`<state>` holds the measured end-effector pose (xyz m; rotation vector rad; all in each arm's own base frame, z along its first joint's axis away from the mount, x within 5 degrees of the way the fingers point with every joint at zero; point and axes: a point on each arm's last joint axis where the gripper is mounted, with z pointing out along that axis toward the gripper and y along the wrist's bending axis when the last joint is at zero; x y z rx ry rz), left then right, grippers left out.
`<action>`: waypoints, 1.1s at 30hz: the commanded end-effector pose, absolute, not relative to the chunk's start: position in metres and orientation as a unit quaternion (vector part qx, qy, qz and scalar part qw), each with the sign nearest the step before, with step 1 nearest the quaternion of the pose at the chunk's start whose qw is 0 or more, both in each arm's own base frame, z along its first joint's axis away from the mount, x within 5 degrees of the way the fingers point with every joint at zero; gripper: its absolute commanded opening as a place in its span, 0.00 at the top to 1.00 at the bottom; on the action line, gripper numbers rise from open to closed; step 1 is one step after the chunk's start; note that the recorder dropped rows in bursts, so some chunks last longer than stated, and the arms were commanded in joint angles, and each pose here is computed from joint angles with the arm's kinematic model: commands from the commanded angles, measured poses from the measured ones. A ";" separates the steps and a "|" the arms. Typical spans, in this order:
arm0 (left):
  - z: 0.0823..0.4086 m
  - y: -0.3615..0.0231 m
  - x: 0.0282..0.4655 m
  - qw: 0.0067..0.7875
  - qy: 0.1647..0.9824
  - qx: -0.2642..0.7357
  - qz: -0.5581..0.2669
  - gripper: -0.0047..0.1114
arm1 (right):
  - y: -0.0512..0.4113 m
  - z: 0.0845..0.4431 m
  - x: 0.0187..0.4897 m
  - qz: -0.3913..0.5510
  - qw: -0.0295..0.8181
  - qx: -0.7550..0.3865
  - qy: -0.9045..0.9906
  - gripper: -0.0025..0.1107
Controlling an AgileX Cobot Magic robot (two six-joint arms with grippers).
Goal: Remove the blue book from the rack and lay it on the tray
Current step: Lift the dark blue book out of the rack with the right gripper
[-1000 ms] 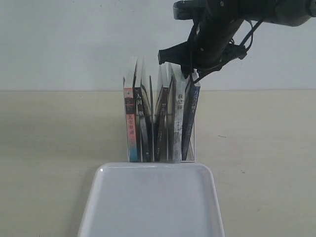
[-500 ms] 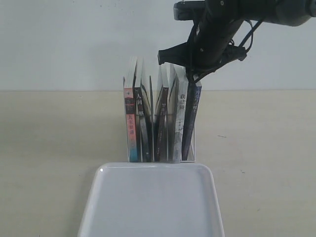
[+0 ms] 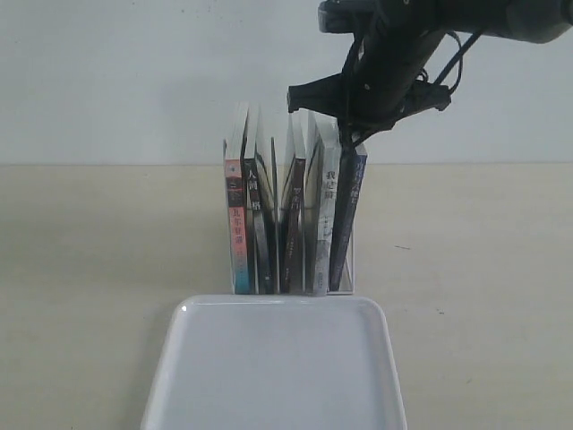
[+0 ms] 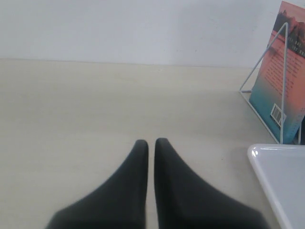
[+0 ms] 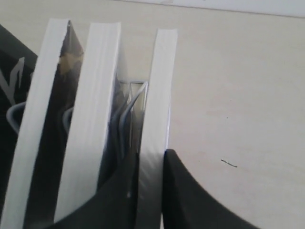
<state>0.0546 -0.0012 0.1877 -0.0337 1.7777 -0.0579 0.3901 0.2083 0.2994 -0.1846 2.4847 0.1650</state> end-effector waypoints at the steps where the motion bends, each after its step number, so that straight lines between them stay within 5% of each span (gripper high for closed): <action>1: 0.186 -0.001 0.054 0.629 0.777 -0.017 -0.029 0.92 | 0.198 0.341 0.376 0.080 0.364 -0.064 0.926 0.98; 11: 0.186 -0.001 0.054 0.629 0.777 -0.017 -0.029 0.92 | 0.176 0.393 0.344 0.070 0.399 -0.059 0.912 0.98; 18: 0.186 -0.001 0.054 0.629 0.777 -0.017 -0.029 0.92 | 0.130 0.465 0.278 0.051 0.448 -0.050 0.891 0.98; 25: 0.186 -0.001 0.054 0.629 0.777 -0.017 -0.029 0.92 | 0.092 0.501 0.215 0.043 0.454 -0.045 0.889 0.98; 33: 0.186 -0.001 0.054 0.629 0.777 -0.017 -0.029 0.92 | 0.089 0.421 0.189 0.088 0.404 -0.048 0.909 0.98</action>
